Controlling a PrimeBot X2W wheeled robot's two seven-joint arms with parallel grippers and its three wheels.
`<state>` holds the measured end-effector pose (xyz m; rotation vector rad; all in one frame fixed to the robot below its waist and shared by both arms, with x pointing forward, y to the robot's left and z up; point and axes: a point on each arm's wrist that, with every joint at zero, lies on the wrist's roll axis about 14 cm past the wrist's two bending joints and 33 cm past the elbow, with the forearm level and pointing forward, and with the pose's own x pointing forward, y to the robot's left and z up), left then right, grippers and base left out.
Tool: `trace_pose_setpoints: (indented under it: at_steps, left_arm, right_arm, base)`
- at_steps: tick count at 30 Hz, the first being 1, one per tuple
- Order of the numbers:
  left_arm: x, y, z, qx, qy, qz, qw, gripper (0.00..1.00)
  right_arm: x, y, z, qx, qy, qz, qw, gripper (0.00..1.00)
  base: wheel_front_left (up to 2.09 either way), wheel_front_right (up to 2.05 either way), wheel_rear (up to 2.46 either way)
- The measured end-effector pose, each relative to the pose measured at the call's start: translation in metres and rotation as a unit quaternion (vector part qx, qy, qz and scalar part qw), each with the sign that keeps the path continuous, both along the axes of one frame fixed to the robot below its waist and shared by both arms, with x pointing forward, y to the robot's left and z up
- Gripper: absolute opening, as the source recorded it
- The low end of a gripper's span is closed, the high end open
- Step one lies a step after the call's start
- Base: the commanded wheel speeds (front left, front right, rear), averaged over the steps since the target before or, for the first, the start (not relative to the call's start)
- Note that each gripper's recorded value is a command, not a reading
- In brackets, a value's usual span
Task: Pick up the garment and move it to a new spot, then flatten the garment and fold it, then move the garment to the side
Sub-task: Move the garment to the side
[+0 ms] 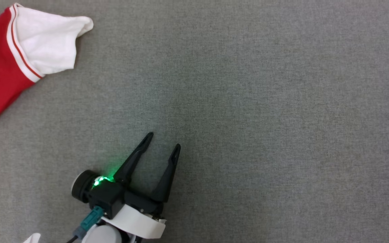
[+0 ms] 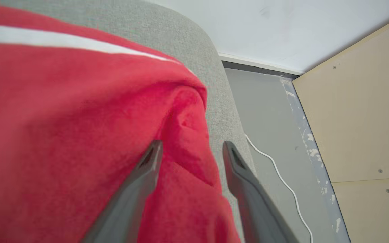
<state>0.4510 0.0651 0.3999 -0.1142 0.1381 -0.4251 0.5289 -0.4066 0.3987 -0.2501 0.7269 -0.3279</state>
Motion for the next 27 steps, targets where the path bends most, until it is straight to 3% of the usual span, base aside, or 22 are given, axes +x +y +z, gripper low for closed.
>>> trace_pose_setpoints:
  at_steps: [6, 13, 19, 24, 27]
  left_arm:
    - [-0.006, 0.002, 0.012, -0.007, -0.005, 0.01, 1.0, 1.0]
    - [-0.026, 0.008, 0.039, -0.02, -0.019, 0.033, 0.999, 1.0]
    - [-0.055, 0.026, 0.058, -0.016, -0.032, 0.066, 0.997, 1.0]
    - [-0.08, 0.047, 0.069, -0.008, -0.043, 0.102, 0.994, 1.0]
    - [-0.094, 0.059, 0.073, -0.005, -0.048, 0.12, 0.992, 1.0]
  right_arm:
    - [-0.007, -0.007, 0.025, -0.041, -0.034, 0.009, 0.999, 1.0]
    - [-0.019, 0.015, 0.077, -0.02, -0.171, 0.032, 0.984, 1.0]
    - [-0.055, 0.039, 0.124, -0.013, -0.286, 0.067, 0.956, 1.0]
    - [-0.097, 0.082, 0.145, 0.006, -0.372, 0.105, 0.922, 1.0]
    - [-0.127, 0.109, 0.137, 0.031, -0.395, 0.116, 0.911, 1.0]
  base:
    - [0.0, 0.0, 0.0]
    - [0.0, 0.0, 0.0]
    - [0.0, 0.0, 0.0]
    - [0.0, 0.0, 0.0]
    - [0.0, 0.0, 0.0]
